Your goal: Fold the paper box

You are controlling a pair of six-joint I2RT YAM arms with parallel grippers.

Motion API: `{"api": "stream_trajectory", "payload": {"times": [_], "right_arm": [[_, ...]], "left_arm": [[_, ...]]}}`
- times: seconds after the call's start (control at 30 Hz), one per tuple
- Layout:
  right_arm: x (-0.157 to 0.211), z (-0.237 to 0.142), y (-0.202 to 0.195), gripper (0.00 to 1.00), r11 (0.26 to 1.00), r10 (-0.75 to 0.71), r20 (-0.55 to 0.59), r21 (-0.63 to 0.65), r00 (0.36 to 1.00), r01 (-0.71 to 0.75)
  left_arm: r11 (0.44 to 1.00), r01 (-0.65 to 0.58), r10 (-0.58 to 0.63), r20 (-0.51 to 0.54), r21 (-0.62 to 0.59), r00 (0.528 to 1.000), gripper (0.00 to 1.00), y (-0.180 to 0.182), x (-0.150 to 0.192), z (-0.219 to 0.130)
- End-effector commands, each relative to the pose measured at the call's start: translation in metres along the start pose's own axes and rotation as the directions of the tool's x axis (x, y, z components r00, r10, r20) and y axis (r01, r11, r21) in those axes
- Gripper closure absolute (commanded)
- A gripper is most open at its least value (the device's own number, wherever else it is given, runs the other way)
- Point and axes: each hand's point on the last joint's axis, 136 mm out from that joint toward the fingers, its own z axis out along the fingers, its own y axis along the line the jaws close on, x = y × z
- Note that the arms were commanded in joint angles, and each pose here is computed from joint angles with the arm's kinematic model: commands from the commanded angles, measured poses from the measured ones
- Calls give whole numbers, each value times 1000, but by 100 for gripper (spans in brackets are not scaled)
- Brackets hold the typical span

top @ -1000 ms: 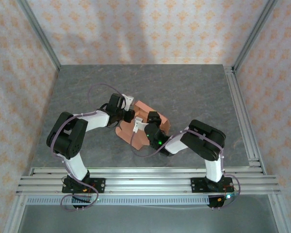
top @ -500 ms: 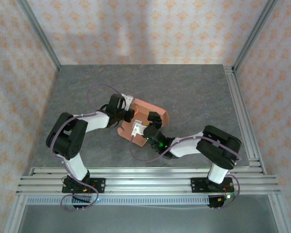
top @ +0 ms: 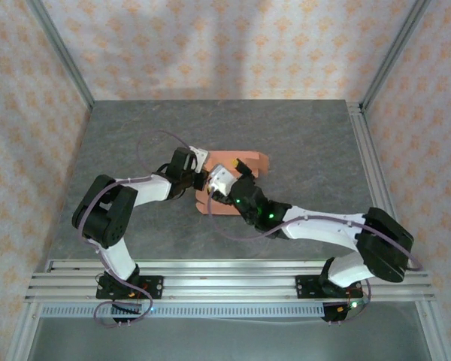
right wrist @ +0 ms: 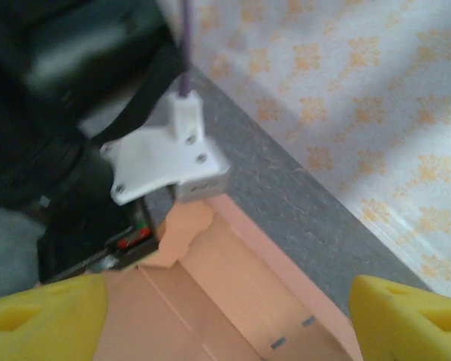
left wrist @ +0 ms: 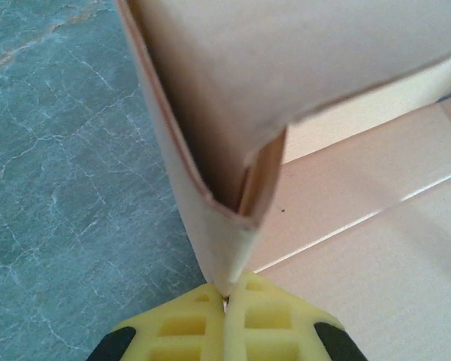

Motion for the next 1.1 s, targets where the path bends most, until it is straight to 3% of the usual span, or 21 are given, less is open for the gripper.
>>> {"api": "stream_trajectory", "payload": {"times": [0.0,0.13,0.3,0.43,0.7,0.87,0.97,1.07], "right_arm": [[-8,-2,-28,17,974,226,6,31,974,-226],[1,6,-73,17,913,395,-38,131,918,-387],[19,29,-115,17,788,615,-164,149,771,-597],[33,54,-128,17,772,629,-324,151,707,-617],[67,106,-114,19,656,647,-555,55,524,-752],[81,118,-89,20,617,601,-644,-4,474,-787],[78,116,-71,21,572,575,-661,-97,482,-815],[84,114,-61,21,572,551,-662,-145,509,-807]], "left_arm": [[999,-35,37,57,-38,998,100,2,-15,-8],[998,-45,47,59,-44,997,100,1,-15,-9],[997,-58,61,59,-49,996,100,0,-16,-10],[996,-71,74,55,-47,996,100,-2,-14,-9],[995,-84,86,35,-58,996,100,-2,-9,-5],[995,-83,85,32,-62,996,100,-1,-9,-4],[995,-79,81,31,-61,996,100,-1,-8,-2],[995,-79,82,32,-62,996,100,-1,-7,-1]]}}
